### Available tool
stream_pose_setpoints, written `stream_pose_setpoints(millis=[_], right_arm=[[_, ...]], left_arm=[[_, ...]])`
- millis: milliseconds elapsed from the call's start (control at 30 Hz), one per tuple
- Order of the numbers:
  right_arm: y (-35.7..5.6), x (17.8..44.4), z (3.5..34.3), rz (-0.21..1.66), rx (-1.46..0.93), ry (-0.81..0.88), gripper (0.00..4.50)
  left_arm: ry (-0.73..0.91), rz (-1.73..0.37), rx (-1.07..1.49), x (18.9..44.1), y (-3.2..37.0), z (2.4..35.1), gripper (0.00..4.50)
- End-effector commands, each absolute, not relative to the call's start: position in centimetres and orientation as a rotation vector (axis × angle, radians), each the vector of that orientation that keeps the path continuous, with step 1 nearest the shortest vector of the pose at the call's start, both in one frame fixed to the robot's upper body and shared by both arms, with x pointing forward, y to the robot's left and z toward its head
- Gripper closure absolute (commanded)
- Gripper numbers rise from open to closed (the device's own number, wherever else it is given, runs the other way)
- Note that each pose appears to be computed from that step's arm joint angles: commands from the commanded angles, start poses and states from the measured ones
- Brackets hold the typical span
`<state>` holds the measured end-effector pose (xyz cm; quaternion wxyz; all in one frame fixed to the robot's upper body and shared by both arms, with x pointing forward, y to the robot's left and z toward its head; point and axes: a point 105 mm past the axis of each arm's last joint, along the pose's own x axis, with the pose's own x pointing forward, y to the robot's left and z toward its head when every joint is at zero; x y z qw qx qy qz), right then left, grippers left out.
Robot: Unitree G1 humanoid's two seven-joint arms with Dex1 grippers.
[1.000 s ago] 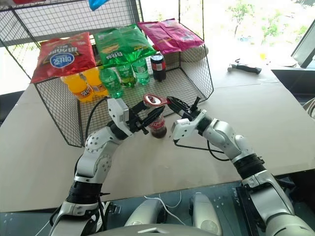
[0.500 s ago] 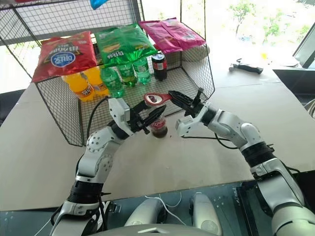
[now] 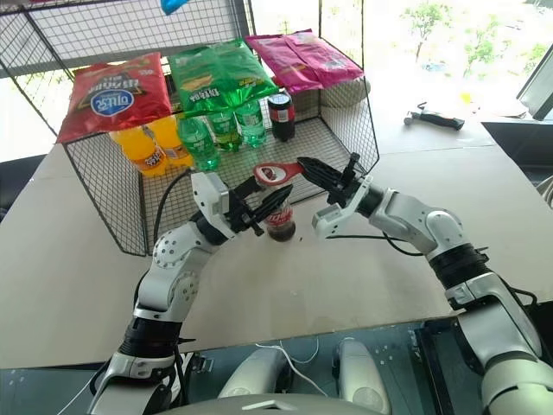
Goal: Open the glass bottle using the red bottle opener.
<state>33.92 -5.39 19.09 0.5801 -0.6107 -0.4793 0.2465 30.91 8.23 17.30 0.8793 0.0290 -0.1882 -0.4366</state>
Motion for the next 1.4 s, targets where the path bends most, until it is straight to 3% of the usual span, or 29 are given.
stream_pose_setpoints(millis=[33, 1300, 1333, 1400], right_arm=[[-6.5, 34.6, 23.0, 0.420, -1.459, -1.206, 4.50], [-8.6, 35.5, 24.3, 0.248, -1.356, -1.169, 4.50], [-8.6, 35.6, 24.3, 0.246, -1.352, -1.166, 4.50], [-8.8, 35.7, 24.3, 0.238, -1.336, -1.152, 4.50]], left_arm=[[-0.317, -0.910, 0.077, 31.3, 8.2, 15.7, 2.88], [-0.306, -0.898, 0.060, 31.4, 8.5, 15.8, 2.88], [-0.304, -0.899, 0.058, 31.4, 8.5, 15.9, 2.09], [-0.300, -0.904, 0.053, 31.4, 8.5, 15.9, 1.62]])
